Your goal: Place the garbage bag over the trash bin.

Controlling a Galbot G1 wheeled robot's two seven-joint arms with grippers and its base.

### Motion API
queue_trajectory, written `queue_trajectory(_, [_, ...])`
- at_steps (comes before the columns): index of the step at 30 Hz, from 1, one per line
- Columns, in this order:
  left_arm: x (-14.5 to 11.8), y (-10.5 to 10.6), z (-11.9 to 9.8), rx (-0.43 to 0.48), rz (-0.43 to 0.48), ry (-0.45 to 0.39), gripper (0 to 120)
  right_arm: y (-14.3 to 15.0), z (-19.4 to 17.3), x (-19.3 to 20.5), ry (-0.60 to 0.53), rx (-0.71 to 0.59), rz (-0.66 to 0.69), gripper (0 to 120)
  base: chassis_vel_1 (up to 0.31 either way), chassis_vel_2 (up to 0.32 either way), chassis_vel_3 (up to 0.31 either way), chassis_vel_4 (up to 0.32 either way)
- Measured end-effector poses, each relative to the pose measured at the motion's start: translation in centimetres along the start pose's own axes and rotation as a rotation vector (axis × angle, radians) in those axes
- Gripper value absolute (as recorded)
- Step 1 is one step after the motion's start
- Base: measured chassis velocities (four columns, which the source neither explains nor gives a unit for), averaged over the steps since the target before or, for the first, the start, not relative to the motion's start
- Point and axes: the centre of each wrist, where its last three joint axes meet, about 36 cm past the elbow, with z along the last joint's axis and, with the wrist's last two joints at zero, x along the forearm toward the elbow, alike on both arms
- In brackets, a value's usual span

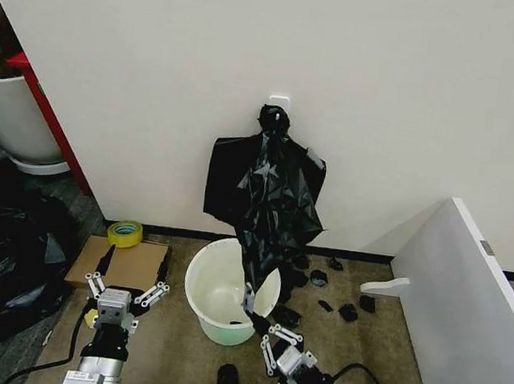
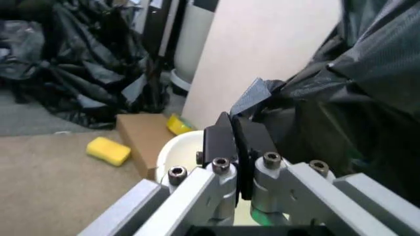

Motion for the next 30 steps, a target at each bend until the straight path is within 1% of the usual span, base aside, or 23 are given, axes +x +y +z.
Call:
queue_trajectory(4, [0.0, 0.0, 0.0, 0.000, 0.000, 0.000, 100, 0.0, 0.3, 0.4, -0.003, 0.005, -0.030, 0, 0.000, 0.000, 0.000, 0.000])
queue_trajectory(10, [0.0, 0.0, 0.1, -0.001, 0.004, 0.001, 100, 0.0, 1.2, 1.6, 0.005, 0.021, -0.115, 0, 0.000, 0.000, 0.000, 0.000])
queue_trajectory(16, [-0.1, 0.0, 0.1, -0.004, 0.008, -0.001, 100, -0.3, 1.5, 2.0, 0.012, 0.043, -0.140, 0, 0.000, 0.000, 0.000, 0.000])
queue_trajectory(23, [-0.1, 0.0, 0.1, -0.002, 0.012, -0.003, 100, -0.6, 1.4, 0.9, 0.001, 0.039, -0.062, 0, 0.000, 0.000, 0.000, 0.000])
queue_trajectory(29, [-0.7, 0.4, -0.2, -0.009, 0.035, -0.019, 100, -1.0, 1.3, 0.8, 0.032, 0.036, -0.005, 0, 0.000, 0.000, 0.000, 0.000])
queue_trajectory(30, [-0.8, 0.6, -0.3, -0.010, 0.036, -0.021, 100, -1.0, 1.2, 1.0, 0.048, 0.033, 0.018, 4, 0.000, 0.000, 0.000, 0.000])
